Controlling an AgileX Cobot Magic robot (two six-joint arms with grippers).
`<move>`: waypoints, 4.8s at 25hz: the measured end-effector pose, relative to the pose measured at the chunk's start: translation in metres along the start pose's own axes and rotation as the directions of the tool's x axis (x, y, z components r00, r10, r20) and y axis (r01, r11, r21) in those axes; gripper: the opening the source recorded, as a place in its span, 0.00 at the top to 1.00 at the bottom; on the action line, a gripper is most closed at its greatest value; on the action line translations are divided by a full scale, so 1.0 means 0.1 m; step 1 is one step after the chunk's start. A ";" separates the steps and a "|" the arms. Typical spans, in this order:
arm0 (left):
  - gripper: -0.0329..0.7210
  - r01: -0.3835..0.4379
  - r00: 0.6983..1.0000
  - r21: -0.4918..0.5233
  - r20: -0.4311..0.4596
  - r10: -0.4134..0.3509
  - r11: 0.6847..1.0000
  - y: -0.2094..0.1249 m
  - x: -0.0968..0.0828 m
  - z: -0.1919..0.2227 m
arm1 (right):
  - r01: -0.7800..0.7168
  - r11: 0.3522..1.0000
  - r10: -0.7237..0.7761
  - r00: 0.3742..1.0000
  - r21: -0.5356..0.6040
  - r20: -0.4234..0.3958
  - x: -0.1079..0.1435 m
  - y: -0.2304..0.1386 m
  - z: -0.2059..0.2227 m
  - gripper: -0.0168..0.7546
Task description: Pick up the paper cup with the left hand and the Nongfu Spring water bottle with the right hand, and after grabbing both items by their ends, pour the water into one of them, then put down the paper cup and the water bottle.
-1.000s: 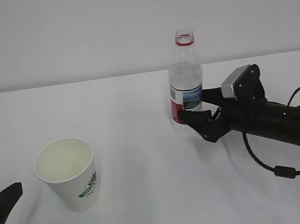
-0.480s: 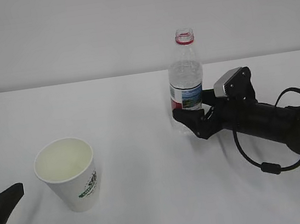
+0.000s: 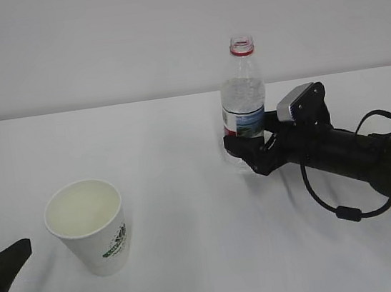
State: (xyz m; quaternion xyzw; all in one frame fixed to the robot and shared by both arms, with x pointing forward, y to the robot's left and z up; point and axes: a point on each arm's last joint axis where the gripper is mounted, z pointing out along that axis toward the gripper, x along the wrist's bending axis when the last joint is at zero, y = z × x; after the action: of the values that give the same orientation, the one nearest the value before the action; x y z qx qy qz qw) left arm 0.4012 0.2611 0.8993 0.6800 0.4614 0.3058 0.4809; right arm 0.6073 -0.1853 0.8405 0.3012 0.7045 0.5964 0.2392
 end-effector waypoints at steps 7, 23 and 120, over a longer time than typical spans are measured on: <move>0.20 0.000 1.000 0.000 0.000 0.000 1.000 0.00 0.00 0.00 | 0.003 1.000 -0.003 1.000 0.001 -0.006 0.01 0.00 0.00 0.29; 0.20 -0.001 1.000 0.000 0.000 0.001 1.000 0.00 0.00 0.00 | 0.059 0.998 -0.055 0.994 0.036 -0.097 0.08 0.07 -0.01 0.32; 0.04 -0.108 0.950 0.067 0.300 0.084 0.992 -0.12 -0.17 0.27 | 0.005 0.995 -0.025 0.978 0.097 0.206 0.92 0.48 -1.68 0.32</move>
State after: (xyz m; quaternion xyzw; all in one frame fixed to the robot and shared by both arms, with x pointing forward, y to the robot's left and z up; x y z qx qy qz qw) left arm 0.4135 0.2368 0.8788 0.7590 0.3626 0.2040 0.5009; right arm 0.4321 -0.2323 0.9191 0.3673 0.7059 0.5256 0.3009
